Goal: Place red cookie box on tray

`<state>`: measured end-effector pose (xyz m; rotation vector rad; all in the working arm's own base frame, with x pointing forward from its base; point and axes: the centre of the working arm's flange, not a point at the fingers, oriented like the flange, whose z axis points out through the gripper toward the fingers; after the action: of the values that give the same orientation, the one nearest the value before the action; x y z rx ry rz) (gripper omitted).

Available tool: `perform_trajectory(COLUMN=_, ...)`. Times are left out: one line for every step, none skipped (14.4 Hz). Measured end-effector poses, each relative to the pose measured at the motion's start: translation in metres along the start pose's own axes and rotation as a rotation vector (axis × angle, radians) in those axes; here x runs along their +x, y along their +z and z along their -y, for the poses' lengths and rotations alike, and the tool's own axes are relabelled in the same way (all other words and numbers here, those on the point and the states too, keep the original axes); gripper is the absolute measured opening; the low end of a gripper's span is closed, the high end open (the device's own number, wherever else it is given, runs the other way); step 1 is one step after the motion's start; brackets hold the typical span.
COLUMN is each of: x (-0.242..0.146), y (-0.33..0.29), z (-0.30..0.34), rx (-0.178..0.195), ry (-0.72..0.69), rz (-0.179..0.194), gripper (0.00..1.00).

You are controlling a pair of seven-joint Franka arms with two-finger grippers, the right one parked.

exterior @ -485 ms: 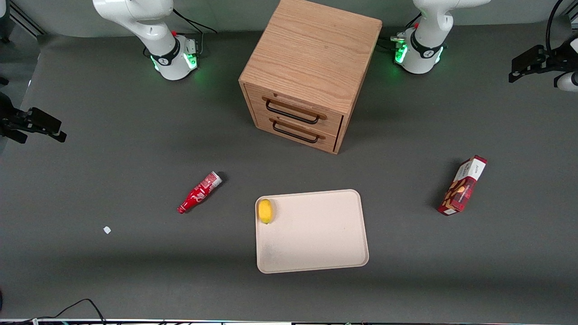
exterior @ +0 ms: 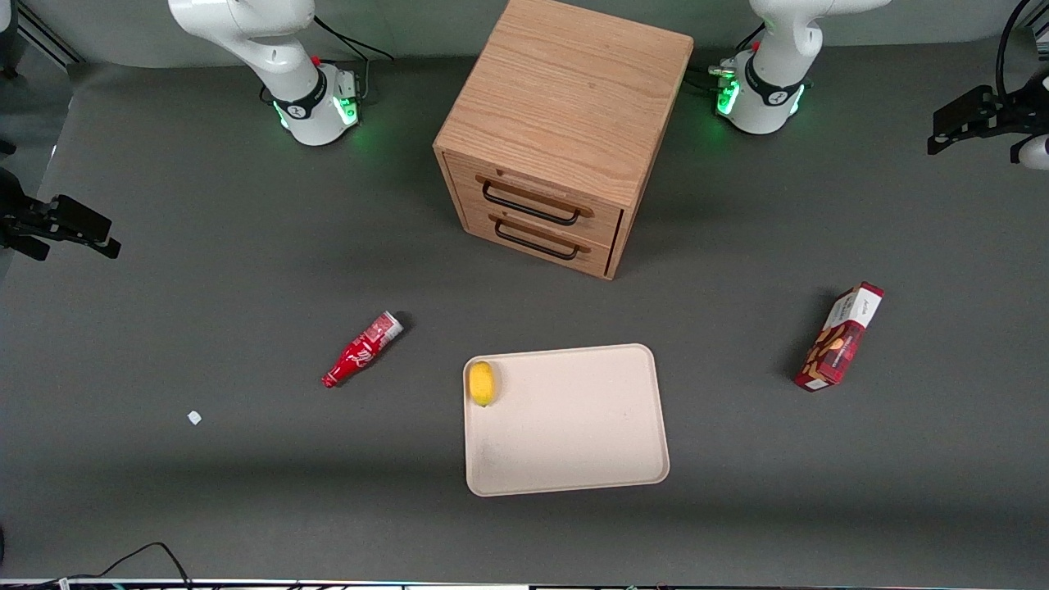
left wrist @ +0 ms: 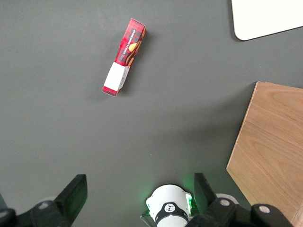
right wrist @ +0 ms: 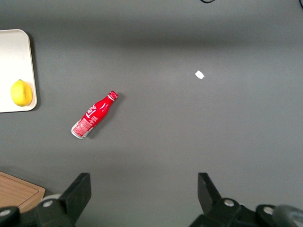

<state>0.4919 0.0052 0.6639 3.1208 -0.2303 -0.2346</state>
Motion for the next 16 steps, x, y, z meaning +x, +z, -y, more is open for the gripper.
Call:
perform_trajectory(x=0.000, y=0.000, z=0.000, rx=0.000, ry=0.000, rz=-0.001, gripper=1.00)
perform_trajectory(x=0.000, y=-0.001, z=0.000, rx=0.000, ry=-0.001, rz=-0.002, gripper=1.00)
perform_trajectory(x=0.000, y=-0.002, z=0.000, rx=0.001, ry=-0.001, rz=-0.006, gripper=1.00)
perform_trajectory(x=-0.001, y=-0.005, z=0.000, rx=0.002, ry=-0.001, rz=-0.012, gripper=1.00)
perform_trajectory(x=-0.001, y=-0.007, z=0.000, rx=0.003, ry=-0.001, rz=-0.018, gripper=1.00)
perform_trajectory(x=-0.002, y=-0.011, z=0.000, rx=0.004, ry=-0.001, rz=-0.025, gripper=1.00)
perform_trajectory(x=-0.003, y=-0.014, z=0.001, rx=0.006, ry=0.002, rz=-0.034, gripper=1.00)
perform_trajectory(x=-0.003, y=-0.018, z=0.003, rx=0.008, ry=0.019, rz=-0.041, gripper=1.00)
perform_trajectory(x=-0.004, y=-0.019, z=0.005, rx=0.010, ry=0.052, rz=-0.043, gripper=1.00)
perform_trajectory(x=-0.002, y=-0.016, z=0.010, rx=0.011, ry=0.090, rz=-0.036, gripper=1.00)
perform_trajectory(x=0.002, y=-0.010, z=0.017, rx=0.010, ry=0.134, rz=-0.020, gripper=1.00)
perform_trajectory(x=0.010, y=0.002, z=0.025, rx=0.005, ry=0.185, rz=0.006, gripper=1.00)
perform_trajectory(x=0.022, y=0.020, z=0.034, rx=-0.007, ry=0.234, rz=0.039, gripper=1.00)
perform_trajectory(x=0.036, y=0.042, z=0.044, rx=-0.021, ry=0.277, rz=0.067, gripper=1.00)
perform_trajectory(x=0.053, y=0.070, z=0.054, rx=-0.033, ry=0.314, rz=0.086, gripper=1.00)
perform_trajectory(x=0.072, y=0.104, z=0.063, rx=-0.044, ry=0.348, rz=0.102, gripper=1.00)
